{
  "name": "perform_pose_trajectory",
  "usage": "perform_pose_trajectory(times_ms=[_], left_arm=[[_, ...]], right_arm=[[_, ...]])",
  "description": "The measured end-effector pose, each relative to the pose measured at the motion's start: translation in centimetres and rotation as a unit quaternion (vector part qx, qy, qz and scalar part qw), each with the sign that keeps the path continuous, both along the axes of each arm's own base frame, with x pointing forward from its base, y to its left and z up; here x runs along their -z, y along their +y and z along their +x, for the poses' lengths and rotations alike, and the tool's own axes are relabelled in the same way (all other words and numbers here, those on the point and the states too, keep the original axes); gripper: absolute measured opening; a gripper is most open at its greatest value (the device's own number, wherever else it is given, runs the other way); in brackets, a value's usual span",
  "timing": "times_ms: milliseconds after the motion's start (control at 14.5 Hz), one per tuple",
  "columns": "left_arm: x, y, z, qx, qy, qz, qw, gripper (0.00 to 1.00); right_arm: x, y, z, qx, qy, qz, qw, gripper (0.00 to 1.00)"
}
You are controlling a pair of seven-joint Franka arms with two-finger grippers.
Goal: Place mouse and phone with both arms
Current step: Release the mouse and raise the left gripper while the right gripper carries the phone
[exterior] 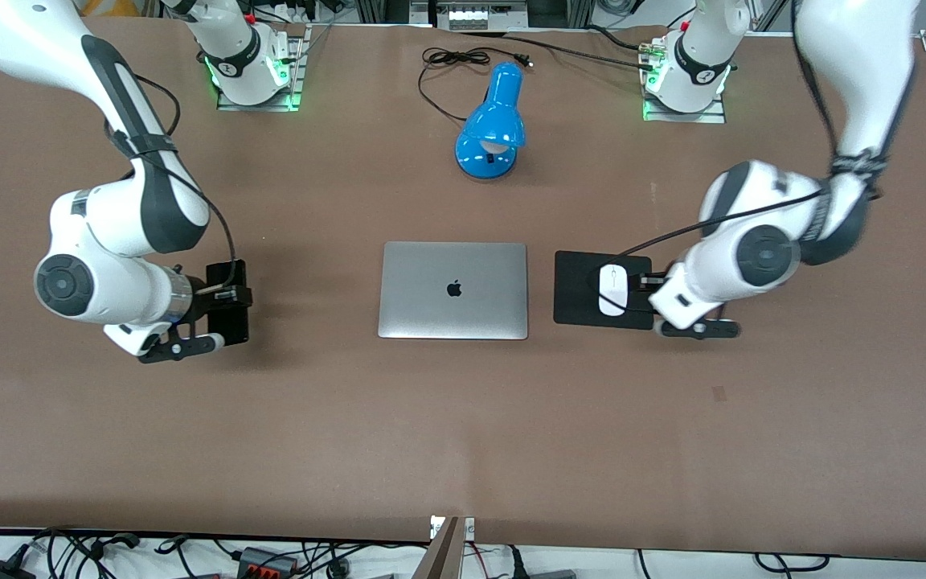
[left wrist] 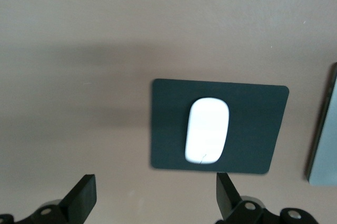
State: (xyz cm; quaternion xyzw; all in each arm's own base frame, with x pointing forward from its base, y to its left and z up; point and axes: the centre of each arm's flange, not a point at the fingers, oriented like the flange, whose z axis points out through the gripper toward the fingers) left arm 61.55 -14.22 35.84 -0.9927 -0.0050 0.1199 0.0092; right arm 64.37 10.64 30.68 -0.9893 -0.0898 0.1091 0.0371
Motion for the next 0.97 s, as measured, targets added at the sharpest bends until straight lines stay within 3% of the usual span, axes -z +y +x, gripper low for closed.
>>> perform_pose_trajectory(times_ms=[277, 415, 622, 761, 830, 968], left_arm=[[-10.3, 7.1, 2.5, -0.004, -0.019, -0.005, 1.000, 1.00], [-13.4, 10.3, 2.2, 0.014, -0.005, -0.009, 1.000, 1.00], [-16.1, 14.5, 1.6, 0.032, 0.015, -0.021, 0.999, 1.00], [-16.6, 15.6, 0.6, 0.032, 0.049, -0.039, 0.998, 1.00], [-16.7, 16.1, 0.5, 0.034, 0.051, -0.048, 0.997, 1.00], [-17.1, 16.7, 0.8, 0.047, 0.024, -0.042, 0.998, 1.00]], right_arm=[[0.3, 2.6, -0.6, 0.018, 0.009, -0.006, 1.000, 0.78], [1.5, 4.0, -1.1, 0.037, 0.020, -0.013, 0.999, 0.78], [4.1, 7.8, -2.0, 0.064, 0.029, -0.022, 0.997, 0.78], [6.1, 9.7, -2.9, 0.082, 0.029, -0.025, 0.996, 0.78], [7.1, 10.5, -3.5, 0.091, 0.027, -0.026, 0.995, 0.78], [9.2, 11.8, -4.9, 0.106, 0.020, -0.025, 0.994, 0.78]])
